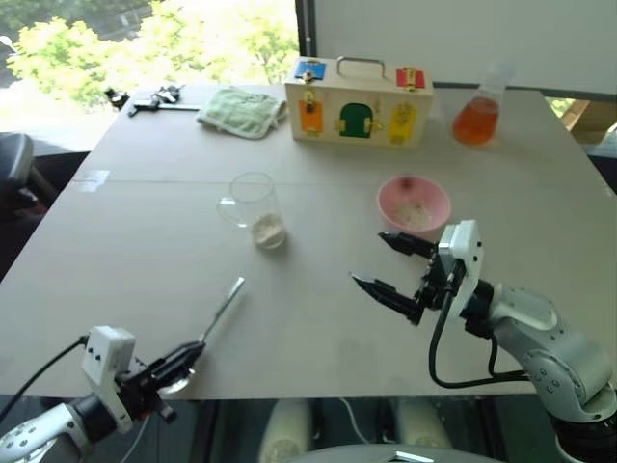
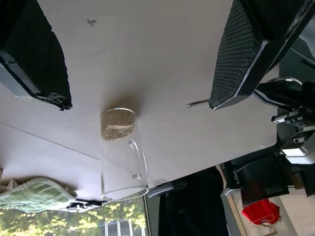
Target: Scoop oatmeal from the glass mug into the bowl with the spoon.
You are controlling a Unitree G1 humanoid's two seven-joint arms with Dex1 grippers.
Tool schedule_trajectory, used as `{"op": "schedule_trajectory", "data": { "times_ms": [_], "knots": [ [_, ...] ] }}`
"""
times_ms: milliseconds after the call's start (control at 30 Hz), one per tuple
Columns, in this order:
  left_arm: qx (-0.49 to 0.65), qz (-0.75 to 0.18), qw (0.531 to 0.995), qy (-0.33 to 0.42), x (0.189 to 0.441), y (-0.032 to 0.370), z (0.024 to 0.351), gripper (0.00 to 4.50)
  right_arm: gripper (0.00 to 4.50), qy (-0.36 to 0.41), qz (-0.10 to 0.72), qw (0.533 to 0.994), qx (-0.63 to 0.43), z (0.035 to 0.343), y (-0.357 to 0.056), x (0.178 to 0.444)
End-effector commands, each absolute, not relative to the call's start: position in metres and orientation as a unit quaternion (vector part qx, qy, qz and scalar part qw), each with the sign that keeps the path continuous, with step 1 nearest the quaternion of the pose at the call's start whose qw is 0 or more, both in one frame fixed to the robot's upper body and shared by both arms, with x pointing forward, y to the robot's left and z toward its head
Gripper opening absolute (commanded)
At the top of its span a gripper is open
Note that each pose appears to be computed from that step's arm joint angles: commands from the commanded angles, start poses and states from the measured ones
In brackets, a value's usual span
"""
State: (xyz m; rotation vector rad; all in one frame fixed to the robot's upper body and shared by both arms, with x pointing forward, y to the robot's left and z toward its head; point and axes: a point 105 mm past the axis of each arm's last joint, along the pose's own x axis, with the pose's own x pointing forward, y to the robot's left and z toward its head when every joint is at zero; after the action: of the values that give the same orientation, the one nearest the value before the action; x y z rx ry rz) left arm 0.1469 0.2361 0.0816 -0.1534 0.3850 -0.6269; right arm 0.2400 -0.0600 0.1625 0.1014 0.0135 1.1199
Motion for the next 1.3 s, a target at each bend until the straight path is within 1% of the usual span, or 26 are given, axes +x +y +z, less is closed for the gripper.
{"op": "schedule_trajectory", "data": {
  "times_ms": [33, 100, 167, 267, 333, 467, 600, 700, 800, 1000, 1267, 1300],
  "knots": [
    [-0.037, -0.348, 0.927, 0.135, 0.159, 0.205, 0.096, 0.04, 4.5, 0.075, 0.548, 0.83, 0.073, 0.149, -0.057, 0.235],
    [-0.008, -0.357, 0.926, 0.124, 0.167, 0.197, 0.095, 0.04, 4.5, 0.111, 0.547, 0.825, 0.091, 0.141, -0.056, 0.234],
    [0.046, -0.374, 0.92, 0.106, 0.18, 0.185, 0.092, 0.04, 4.5, 0.145, 0.534, 0.825, 0.116, 0.135, -0.055, 0.237],
    [0.103, -0.417, 0.9, 0.078, 0.194, 0.165, 0.091, 0.04, 4.5, 0.174, 0.538, 0.804, 0.185, 0.139, -0.046, 0.238],
    [0.124, -0.438, 0.888, 0.067, 0.2, 0.159, 0.09, 0.04, 4.5, 0.181, 0.539, 0.797, 0.204, 0.142, -0.041, 0.239],
    [0.131, -0.458, 0.879, 0.024, 0.22, 0.145, 0.098, 0.04, 4.5, 0.186, 0.496, 0.809, 0.253, 0.143, -0.03, 0.256],
    [0.102, -0.46, 0.882, -0.015, 0.233, 0.127, 0.111, 0.04, 4.5, 0.181, 0.461, 0.824, 0.275, 0.144, -0.026, 0.266],
    [0.096, -0.464, 0.88, -0.025, 0.237, 0.117, 0.117, 0.04, 4.5, 0.172, 0.433, 0.835, 0.291, 0.146, -0.027, 0.275],
    [0.093, -0.464, 0.88, -0.029, 0.241, 0.111, 0.123, 0.04, 4.5, 0.155, 0.416, 0.838, 0.316, 0.154, -0.028, 0.282],
    [0.081, -0.456, 0.885, -0.034, 0.247, 0.107, 0.133, 0.04, 4.5, 0.138, 0.406, 0.84, 0.333, 0.162, -0.028, 0.288],
    [0.074, -0.453, 0.888, -0.024, 0.242, 0.11, 0.126, 0.04, 4.5, 0.125, 0.402, 0.839, 0.345, 0.168, -0.029, 0.292],
    [0.073, -0.452, 0.889, -0.022, 0.241, 0.111, 0.125, 0.01, 4.25, 0.123, 0.401, 0.839, 0.346, 0.169, -0.029, 0.293]
  ]
}}
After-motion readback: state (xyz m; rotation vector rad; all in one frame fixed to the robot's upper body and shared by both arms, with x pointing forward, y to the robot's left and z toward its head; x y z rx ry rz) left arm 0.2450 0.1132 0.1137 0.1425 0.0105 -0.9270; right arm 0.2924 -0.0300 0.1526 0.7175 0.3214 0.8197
